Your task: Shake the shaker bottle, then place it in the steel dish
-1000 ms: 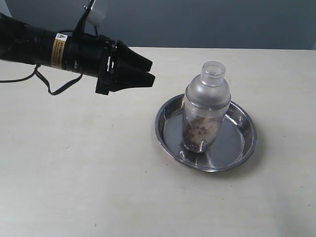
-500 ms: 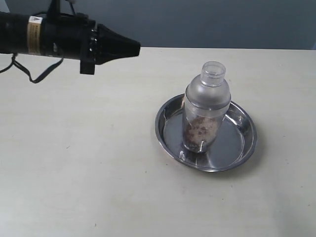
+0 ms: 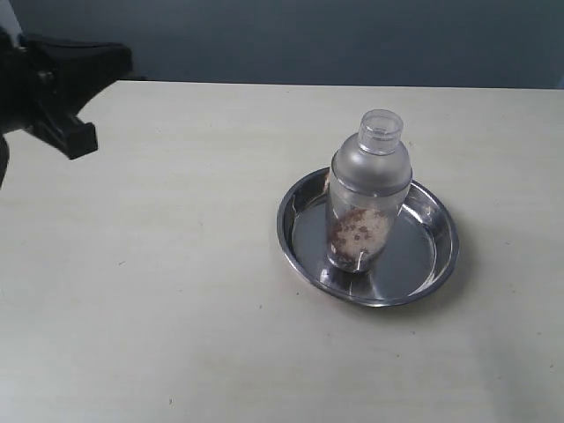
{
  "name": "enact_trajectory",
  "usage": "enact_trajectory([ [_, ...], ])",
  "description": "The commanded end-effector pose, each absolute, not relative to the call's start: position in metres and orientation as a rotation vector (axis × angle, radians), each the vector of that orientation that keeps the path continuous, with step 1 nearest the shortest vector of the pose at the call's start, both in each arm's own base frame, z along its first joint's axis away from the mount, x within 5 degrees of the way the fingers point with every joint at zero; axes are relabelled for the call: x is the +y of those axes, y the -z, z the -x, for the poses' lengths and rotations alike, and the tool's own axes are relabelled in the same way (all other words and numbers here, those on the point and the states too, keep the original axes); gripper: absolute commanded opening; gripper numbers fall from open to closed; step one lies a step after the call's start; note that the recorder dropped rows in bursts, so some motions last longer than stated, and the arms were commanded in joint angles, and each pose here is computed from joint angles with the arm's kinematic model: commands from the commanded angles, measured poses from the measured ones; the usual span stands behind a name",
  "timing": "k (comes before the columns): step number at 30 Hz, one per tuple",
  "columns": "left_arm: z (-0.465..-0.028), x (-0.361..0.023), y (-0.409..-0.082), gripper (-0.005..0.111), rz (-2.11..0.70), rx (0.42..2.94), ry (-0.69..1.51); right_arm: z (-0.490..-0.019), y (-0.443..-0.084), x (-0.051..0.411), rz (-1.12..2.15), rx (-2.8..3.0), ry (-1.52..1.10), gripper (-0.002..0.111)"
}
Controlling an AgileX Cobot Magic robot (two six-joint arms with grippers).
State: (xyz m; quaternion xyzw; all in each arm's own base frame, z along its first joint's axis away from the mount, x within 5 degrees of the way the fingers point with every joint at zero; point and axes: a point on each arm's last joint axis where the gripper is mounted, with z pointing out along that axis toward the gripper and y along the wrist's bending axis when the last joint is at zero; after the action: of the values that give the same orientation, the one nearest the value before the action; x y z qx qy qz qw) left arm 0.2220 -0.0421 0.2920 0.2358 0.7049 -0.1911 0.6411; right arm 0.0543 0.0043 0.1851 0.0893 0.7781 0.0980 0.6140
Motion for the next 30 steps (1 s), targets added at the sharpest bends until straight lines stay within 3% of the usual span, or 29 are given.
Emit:
enact_trajectory([
  [1, -0.182, -0.032, -0.303, 0.0, -0.423, 1.584, 0.273, -0.054, -0.186, 0.004, -0.198, 1.78, -0.221, -0.001],
  [9, -0.095, -0.013, -0.304, 0.0, -0.106, 1.46, 0.118, -0.054, -0.186, 0.004, -0.198, 1.78, -0.221, -0.001],
  [17, -0.086, -0.01, -0.28, 0.0, -0.097, 1.504, 0.075, -0.054, -0.186, 0.004, -0.198, 1.78, -0.221, -0.001],
  [24, -0.081, -0.014, -0.228, 0.0, -0.106, 1.547, 0.138, -0.054, -0.186, 0.004, -0.198, 1.782, -0.221, -0.001],
  [30, -0.068, -0.008, -0.226, 0.0, -0.107, 1.489, 0.065, -0.054, -0.186, 0.004, -0.198, 1.782, -0.221, -0.001],
])
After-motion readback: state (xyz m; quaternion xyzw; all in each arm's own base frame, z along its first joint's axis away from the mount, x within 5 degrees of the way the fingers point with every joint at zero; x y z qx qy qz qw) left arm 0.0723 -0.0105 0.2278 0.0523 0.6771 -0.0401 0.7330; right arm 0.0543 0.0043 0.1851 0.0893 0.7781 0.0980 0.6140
